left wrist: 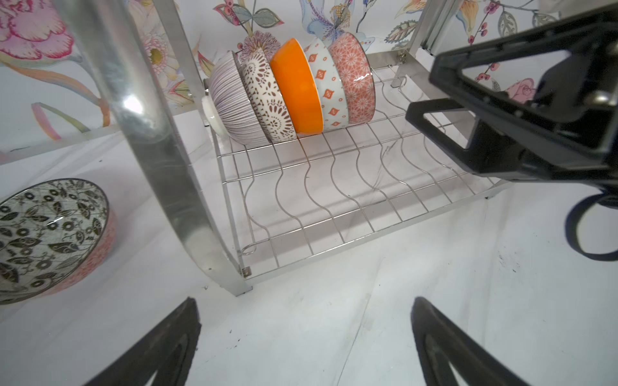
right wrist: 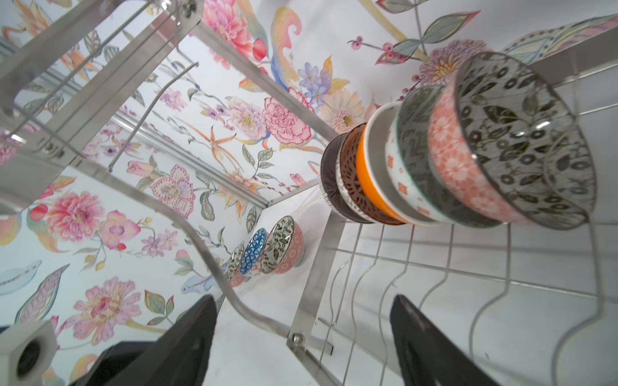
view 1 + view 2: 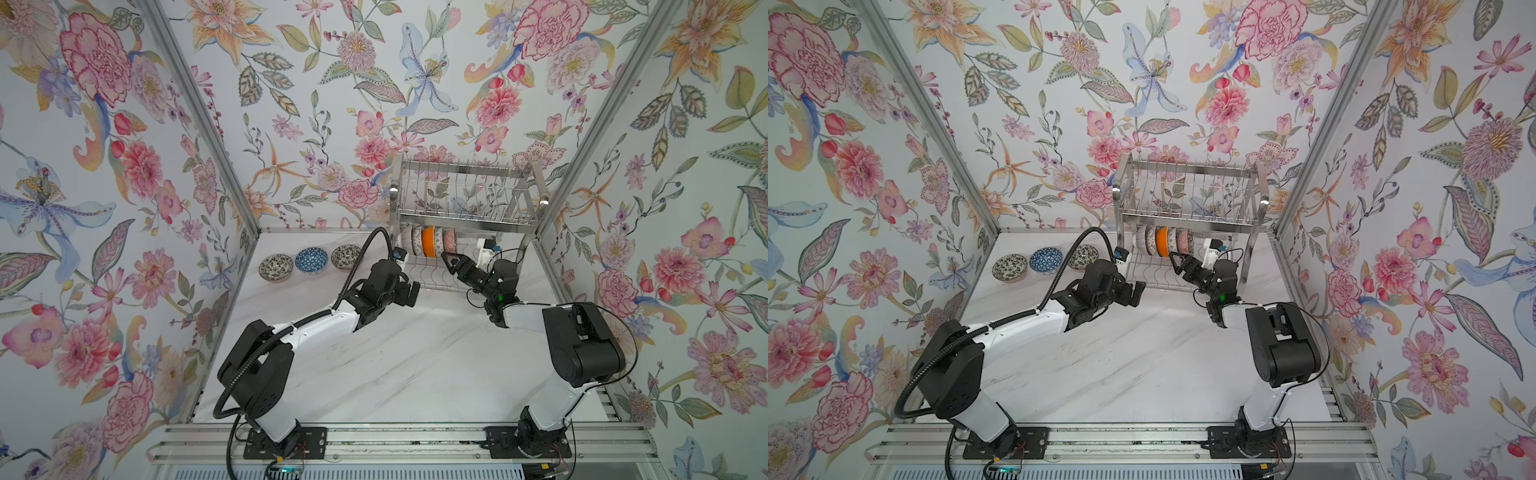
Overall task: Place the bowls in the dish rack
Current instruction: 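Open the right gripper and withdraw while the left gripper moves toward the table bowls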
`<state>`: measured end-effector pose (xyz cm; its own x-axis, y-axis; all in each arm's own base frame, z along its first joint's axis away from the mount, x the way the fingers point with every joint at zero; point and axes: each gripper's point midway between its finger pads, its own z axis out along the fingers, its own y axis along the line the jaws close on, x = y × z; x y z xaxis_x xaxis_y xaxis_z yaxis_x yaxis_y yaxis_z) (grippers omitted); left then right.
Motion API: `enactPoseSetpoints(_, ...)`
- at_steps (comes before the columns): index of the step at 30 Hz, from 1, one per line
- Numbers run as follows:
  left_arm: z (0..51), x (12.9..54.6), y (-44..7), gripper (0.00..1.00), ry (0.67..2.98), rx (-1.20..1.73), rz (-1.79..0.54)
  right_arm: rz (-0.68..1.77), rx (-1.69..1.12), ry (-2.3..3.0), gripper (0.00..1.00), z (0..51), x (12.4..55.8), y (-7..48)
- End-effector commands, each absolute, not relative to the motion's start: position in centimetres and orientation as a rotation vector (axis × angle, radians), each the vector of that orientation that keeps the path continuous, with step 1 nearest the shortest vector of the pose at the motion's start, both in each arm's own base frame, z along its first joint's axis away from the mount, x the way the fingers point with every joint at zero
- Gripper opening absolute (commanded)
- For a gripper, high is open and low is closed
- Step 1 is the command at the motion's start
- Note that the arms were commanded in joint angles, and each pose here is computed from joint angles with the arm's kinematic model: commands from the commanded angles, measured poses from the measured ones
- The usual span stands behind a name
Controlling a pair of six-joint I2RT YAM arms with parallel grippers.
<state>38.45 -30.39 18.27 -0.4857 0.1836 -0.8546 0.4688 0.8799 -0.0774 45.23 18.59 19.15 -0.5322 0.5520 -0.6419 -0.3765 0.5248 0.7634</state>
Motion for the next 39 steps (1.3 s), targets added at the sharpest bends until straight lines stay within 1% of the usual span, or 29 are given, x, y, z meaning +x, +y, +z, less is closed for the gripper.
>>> enactPoseSetpoints(1, 18.2, 38.8, -26.6, 0.99, 2.135, 0.396, -0.261, 1.123, 0.047, 1.799, 0.94, 19.7, 43.3, 19.7)
enactPoseSetpoints(2, 18.2, 38.8, -25.8, 0.99, 2.141, 0.378, -0.253, 1.110, 0.026, 1.810, 0.98, 19.7, 42.8, 20.1)
enactPoseSetpoints(3, 18.3, 38.9, -24.8, 0.99, 2.144, 0.352, -0.248, 1.095, 0.000, 1.819, 0.99, 19.8, 42.3, 20.6)
enactPoseSetpoints(4, 19.0, 38.9, -23.7, 0.99, 2.134, 0.318, -0.250, 1.080, -0.027, 1.834, 0.99, 19.8, 41.7, 21.2)
enactPoseSetpoints(8, 19.0, 39.1, -19.5, 0.99, 2.160, 0.205, -0.244, 1.033, -0.127, 1.873, 0.99, 19.7, 39.7, 23.4)
enactPoseSetpoints(14, 19.4, 40.2, -11.4, 0.99, 2.221, -0.009, -0.161, 0.944, -0.275, 1.902, 0.99, 19.7, 36.8, 26.6)
enactPoseSetpoints(18, 19.9, 42.0, -6.8, 0.99, 2.207, -0.116, -0.156, 0.852, -0.395, 1.893, 0.99, 20.3, 35.2, 28.9)
enactPoseSetpoints(20, 20.2, 43.3, -4.5, 0.99, 2.201, -0.193, -0.164, 0.833, -0.431, 1.876, 0.99, 20.8, 34.8, 29.8)
enactPoseSetpoints(21, 20.2, 44.0, -3.6, 0.99, 2.197, -0.219, -0.157, 0.840, -0.471, 1.865, 0.99, 21.0, 33.8, 31.2)
enactPoseSetpoints(24, 19.9, 45.9, -0.8, 0.99, 2.200, -0.286, -0.109, 0.796, -0.521, 1.849, 0.99, 21.5, 33.2, 32.9)
enactPoseSetpoints(29, 16.9, 48.3, 3.0, 0.99, 2.278, -0.342, 0.028, 0.687, -0.581, 1.855, 0.99, 21.6, 32.9, 36.0)
enactPoseSetpoints(35, 14.2, 49.5, 6.5, 0.99, 2.373, -0.353, 0.183, 0.564, -0.657, 1.820, 0.99, 22.4, 33.3, 40.0)
enactPoseSetpoints(39, 13.0, 49.9, 7.7, 0.99, 2.413, -0.344, 0.242, 0.550, -0.704, 1.803, 0.99, 22.4, 33.8, 42.7)
